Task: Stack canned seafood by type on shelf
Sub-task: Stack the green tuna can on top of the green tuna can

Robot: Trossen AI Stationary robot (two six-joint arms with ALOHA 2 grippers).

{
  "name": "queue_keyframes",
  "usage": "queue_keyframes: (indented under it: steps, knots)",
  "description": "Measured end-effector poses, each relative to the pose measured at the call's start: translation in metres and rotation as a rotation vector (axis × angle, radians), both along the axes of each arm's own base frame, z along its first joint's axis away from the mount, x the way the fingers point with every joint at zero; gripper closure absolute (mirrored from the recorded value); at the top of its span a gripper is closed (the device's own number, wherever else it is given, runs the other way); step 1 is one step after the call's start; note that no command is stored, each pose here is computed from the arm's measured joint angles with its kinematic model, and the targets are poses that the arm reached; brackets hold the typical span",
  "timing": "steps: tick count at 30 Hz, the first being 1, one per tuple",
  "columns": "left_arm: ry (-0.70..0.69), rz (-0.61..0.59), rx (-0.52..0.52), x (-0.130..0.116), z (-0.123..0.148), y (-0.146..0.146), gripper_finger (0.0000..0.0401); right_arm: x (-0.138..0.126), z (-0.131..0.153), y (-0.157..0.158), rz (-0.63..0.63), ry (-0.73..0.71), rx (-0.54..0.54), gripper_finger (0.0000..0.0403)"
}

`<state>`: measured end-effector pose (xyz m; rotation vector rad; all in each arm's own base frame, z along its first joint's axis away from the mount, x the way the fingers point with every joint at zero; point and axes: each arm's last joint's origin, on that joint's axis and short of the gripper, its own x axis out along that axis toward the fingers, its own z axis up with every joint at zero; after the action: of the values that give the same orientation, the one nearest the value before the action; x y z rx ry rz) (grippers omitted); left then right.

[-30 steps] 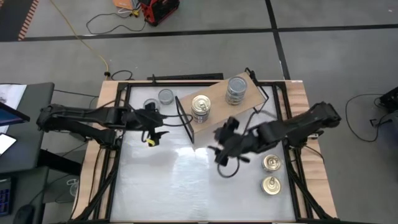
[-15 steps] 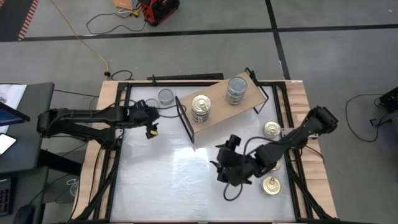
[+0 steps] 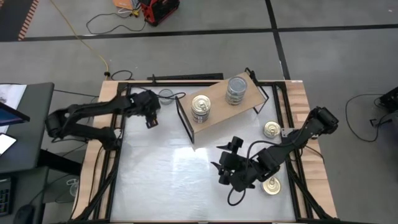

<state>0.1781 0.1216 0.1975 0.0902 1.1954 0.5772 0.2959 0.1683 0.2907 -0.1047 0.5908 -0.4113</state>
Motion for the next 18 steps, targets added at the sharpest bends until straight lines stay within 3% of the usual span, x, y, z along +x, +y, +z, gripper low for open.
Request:
queue_keyframes:
  steps: [8,18]
  knots:
    - [0.187,-0.048,0.006,0.004,-0.024,0.013,0.0219,0.001,0.0,-0.002,-0.008,-0.002,0.001,0.0078]
    - [0.31,-0.103,0.005,0.006,-0.036,0.014,0.0315,0.001,0.0,-0.002,-0.01,-0.005,0.007,0.0078]
